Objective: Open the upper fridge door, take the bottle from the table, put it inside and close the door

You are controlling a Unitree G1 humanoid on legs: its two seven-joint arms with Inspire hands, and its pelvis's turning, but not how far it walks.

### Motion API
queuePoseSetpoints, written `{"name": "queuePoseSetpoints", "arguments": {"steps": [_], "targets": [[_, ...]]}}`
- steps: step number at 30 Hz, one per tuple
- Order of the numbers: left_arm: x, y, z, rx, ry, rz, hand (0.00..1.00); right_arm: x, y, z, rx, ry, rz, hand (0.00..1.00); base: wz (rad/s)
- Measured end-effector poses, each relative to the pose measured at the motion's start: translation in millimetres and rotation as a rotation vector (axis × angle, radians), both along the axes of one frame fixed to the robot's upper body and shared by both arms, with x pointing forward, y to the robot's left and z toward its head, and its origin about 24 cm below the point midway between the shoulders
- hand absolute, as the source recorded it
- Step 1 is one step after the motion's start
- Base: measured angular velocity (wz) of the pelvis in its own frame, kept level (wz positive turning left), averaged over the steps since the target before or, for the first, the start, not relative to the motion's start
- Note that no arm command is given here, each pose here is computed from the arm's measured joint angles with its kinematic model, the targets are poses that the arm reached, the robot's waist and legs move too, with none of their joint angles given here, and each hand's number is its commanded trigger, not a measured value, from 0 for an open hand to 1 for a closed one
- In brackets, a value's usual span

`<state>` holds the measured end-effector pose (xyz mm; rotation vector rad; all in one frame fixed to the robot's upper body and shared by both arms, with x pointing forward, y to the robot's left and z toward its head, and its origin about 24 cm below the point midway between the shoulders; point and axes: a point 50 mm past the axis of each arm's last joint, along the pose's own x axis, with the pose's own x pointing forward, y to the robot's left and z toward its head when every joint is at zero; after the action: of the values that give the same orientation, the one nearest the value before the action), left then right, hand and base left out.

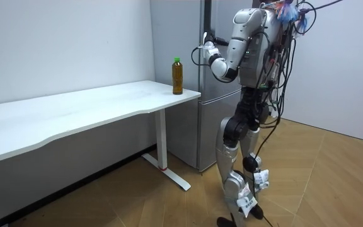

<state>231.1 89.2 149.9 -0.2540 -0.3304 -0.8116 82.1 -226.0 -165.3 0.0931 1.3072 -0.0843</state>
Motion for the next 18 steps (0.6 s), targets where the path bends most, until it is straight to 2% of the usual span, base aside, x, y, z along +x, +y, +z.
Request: {"name": "queuePoseSetpoints", "arguments": {"steps": [1, 2, 6, 10, 13, 18], "targets": [[0.2, -0.2, -0.6, 0.000, 0.003, 0.000, 0.96, 0.0, 0.0, 0.0, 0.000, 0.000, 0.000, 0.00, 0.00], [0.6, 0.4, -0.9, 0.001, 0.005, 0.003, 1.00, 0.0, 0.0, 0.0, 0.000, 0.000, 0.000, 0.00, 0.00], [2.5, 1.8, -1.7, -0.010, 0.020, 0.035, 1.00, 0.0, 0.1, 0.0, 0.000, 0.000, 0.001, 0.00, 0.00], [-0.7, -3.0, -3.0, -0.035, 0.034, -0.019, 1.00, 0.3, 0.3, 0.0, -0.002, 0.000, 0.006, 0.00, 0.02], [0.2, -1.7, -3.3, -0.032, 0.039, 0.002, 1.00, 1.7, 1.3, 0.2, -0.008, -0.005, 0.019, 0.00, 0.00], [0.2, -1.4, -3.1, -0.031, 0.037, 0.003, 0.96, 3.8, 3.0, 0.6, -0.007, -0.013, 0.038, 0.00, 0.00]]}}
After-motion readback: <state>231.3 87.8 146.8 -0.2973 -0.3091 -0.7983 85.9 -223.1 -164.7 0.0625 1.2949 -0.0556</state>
